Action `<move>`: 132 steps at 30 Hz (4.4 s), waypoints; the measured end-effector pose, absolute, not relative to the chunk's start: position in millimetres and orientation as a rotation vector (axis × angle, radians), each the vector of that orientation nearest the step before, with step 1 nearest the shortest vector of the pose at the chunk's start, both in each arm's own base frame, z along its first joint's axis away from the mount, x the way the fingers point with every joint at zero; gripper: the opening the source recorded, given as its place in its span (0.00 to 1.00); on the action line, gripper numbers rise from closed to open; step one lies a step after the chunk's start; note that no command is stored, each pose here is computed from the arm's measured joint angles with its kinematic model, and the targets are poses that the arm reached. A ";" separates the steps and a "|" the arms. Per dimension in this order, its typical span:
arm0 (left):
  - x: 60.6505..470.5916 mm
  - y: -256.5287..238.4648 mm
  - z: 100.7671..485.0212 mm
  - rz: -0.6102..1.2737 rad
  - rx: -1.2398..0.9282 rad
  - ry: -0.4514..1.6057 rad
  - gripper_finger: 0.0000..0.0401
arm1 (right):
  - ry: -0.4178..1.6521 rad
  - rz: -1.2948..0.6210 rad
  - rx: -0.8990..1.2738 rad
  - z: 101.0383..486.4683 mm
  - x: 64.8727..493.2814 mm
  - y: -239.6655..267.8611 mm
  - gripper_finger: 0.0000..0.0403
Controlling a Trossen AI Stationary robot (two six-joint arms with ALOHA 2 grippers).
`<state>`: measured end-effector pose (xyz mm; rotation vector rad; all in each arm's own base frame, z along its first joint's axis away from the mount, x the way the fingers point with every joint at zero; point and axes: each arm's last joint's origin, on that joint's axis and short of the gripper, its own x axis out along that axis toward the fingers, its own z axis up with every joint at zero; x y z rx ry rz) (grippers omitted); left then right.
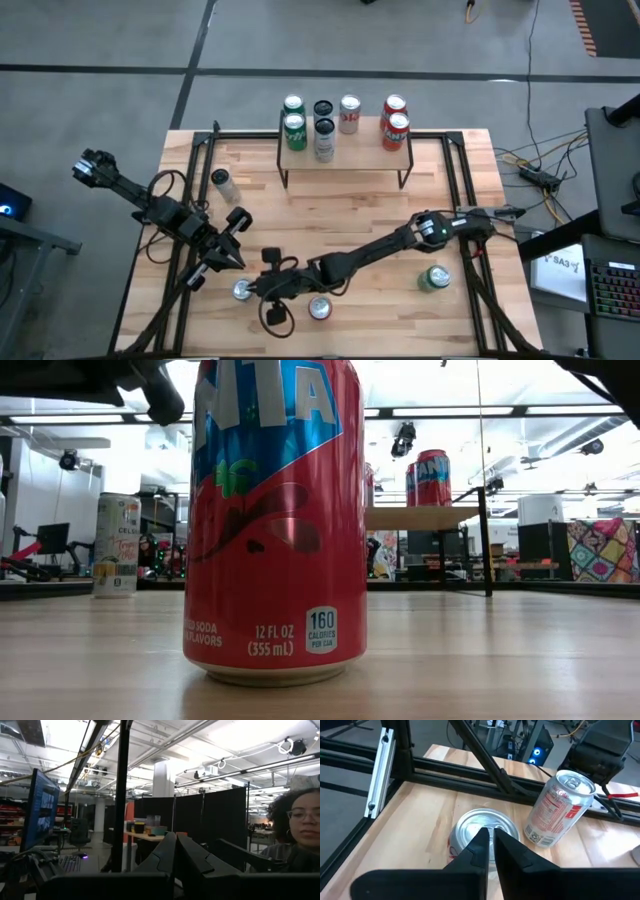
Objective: Place canned beverage on shelf
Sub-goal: Put the bottom white red soda can on the shelf aligned with the other white red soda can
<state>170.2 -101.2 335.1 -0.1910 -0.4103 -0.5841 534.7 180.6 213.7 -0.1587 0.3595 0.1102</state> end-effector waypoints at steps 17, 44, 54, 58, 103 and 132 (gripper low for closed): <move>170.0 -101.1 334.9 -0.584 -0.190 -0.407 0.00 | 0.382 0.048 -0.062 211.9 534.1 179.0 0.84; 169.8 -100.2 335.7 -0.567 -0.167 -0.418 0.00 | 0.430 0.161 -0.039 200.0 540.6 164.8 0.99; 166.8 -98.5 341.0 -0.564 -0.163 -0.445 0.00 | 0.374 0.181 -0.050 197.2 542.0 164.4 0.99; 165.7 -97.8 341.9 -0.564 -0.165 -0.449 0.00 | 0.349 0.178 -0.044 194.7 542.8 162.6 0.99; 165.7 -95.4 342.4 -0.480 -0.131 -0.456 0.00 | 0.306 0.323 0.046 155.3 561.4 130.2 0.99; 165.5 -95.1 341.8 -0.479 -0.139 -0.443 0.00 | 0.246 0.309 0.043 157.7 564.5 125.4 0.71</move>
